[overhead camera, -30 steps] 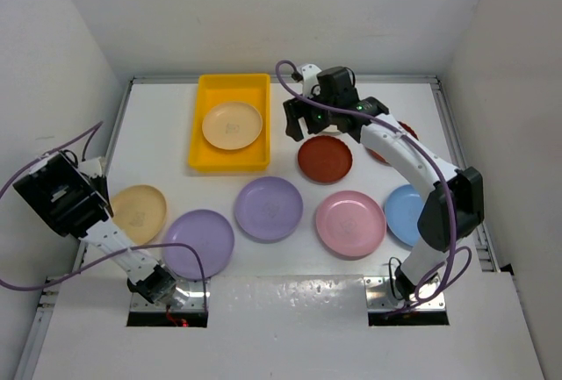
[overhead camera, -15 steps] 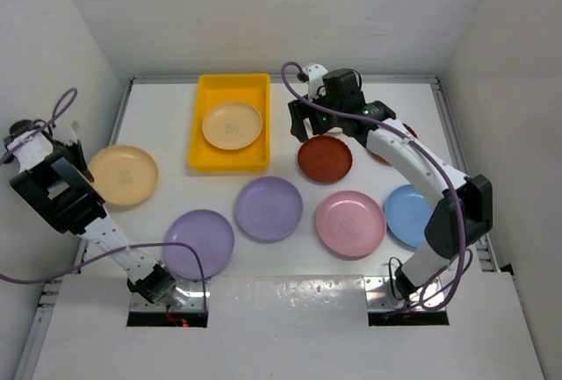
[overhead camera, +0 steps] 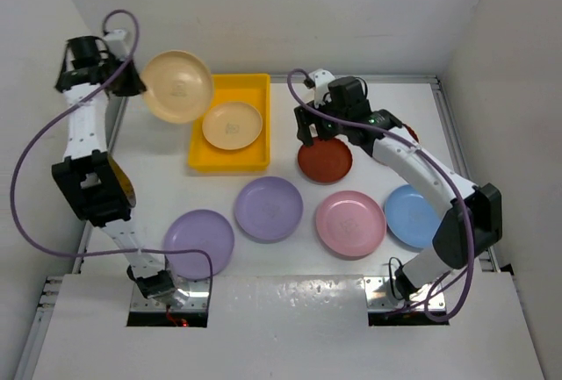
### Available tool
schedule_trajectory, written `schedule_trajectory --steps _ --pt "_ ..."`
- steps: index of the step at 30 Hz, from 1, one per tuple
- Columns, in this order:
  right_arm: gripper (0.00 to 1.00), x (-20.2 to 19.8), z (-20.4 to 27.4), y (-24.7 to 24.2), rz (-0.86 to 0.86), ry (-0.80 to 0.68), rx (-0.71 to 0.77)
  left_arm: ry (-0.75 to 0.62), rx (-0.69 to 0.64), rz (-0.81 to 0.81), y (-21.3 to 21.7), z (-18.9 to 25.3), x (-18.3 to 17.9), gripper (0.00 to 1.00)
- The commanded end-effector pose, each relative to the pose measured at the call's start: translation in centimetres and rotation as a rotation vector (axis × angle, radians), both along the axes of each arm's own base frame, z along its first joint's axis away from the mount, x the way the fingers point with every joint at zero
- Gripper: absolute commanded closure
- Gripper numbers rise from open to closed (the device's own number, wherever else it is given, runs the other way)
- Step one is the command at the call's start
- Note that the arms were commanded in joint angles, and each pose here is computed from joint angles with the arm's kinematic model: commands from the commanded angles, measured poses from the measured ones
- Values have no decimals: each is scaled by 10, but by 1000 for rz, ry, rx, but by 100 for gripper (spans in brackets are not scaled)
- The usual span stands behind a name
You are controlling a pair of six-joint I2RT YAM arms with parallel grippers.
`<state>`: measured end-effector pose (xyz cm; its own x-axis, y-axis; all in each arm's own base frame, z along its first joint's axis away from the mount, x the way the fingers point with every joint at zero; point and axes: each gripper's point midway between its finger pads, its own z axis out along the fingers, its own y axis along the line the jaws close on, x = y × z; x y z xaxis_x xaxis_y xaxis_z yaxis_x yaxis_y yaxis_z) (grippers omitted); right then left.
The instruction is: Place the plates into the plastic bin on the countertop
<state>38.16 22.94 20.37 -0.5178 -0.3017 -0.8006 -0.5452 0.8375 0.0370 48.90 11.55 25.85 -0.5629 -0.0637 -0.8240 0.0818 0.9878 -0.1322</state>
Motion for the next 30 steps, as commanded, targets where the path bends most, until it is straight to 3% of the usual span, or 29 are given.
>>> schedule_trajectory --steps 1,7,12,19,21,22,25,30 --pt "18 -3 19 -6 -34 -68 22 64 -71 -80 -58 -29 24 100" --pt "18 -11 21 -17 -69 -94 27 109 -4 -182 -120 -67 51 100" --pt "18 -14 21 -20 -92 -87 40 143 6 -201 -135 -96 69 100" --pt "18 -19 23 -26 -109 -93 33 233 41 -194 -140 -135 58 99" --pt "18 -19 22 -26 -113 -92 35 239 48 -210 -145 -139 56 90" --pt "18 -19 21 -26 -113 -90 35 249 47 -211 -145 -142 54 77" --pt "18 -18 21 -26 -122 -94 47 255 56 -228 -150 -147 54 59" --pt "15 -2 22 -40 -244 -106 59 240 71 -240 -149 -143 56 49"
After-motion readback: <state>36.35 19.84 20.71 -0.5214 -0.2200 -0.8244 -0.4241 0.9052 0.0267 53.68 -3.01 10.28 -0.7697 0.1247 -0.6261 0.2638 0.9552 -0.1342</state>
